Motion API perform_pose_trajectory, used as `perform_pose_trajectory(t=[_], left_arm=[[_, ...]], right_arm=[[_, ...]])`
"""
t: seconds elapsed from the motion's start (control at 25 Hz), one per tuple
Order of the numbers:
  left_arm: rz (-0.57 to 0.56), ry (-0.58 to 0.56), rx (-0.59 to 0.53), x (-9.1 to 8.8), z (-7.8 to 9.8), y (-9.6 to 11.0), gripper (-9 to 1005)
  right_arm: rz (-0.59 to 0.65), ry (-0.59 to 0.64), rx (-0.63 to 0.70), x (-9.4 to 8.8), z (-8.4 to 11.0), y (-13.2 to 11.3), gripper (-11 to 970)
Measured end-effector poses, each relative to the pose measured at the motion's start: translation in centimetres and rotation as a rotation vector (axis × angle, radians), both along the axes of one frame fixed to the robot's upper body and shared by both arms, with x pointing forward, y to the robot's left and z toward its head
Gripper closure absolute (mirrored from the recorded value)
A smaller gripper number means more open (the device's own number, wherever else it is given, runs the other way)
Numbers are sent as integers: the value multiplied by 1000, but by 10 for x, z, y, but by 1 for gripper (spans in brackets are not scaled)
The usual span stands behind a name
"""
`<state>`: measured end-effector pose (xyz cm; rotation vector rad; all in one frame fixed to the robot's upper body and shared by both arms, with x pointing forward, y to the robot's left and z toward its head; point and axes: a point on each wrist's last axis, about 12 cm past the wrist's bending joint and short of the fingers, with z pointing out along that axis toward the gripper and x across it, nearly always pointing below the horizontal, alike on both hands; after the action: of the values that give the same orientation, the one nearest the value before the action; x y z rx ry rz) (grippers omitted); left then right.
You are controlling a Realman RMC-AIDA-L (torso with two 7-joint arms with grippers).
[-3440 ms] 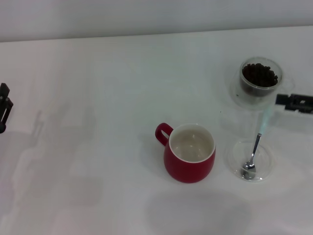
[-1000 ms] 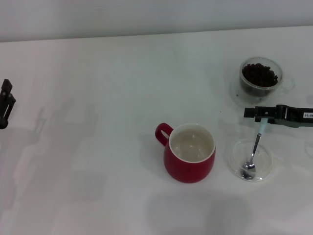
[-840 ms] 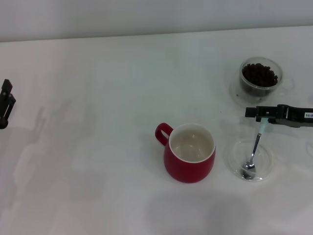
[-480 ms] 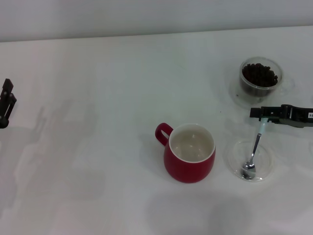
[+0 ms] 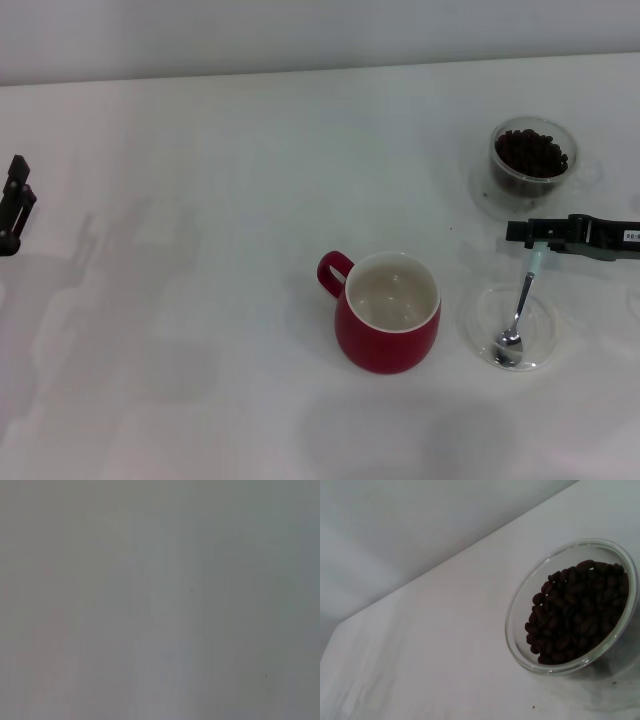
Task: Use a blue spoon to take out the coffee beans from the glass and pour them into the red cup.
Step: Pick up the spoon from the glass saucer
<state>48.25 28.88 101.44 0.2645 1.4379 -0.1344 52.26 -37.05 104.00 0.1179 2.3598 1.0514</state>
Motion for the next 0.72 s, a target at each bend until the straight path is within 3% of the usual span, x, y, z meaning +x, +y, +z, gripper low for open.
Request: perform_pose_trajectory(t=[0.52,0.72], left_arm=[[1,10,-2,0,-1,-1,311],[-2,10,-6,0,-1,-2,310]], right_arm=[[-1,4,-10,-2,0,-5,490],[11,7,-15,-3,-1,-3,559]])
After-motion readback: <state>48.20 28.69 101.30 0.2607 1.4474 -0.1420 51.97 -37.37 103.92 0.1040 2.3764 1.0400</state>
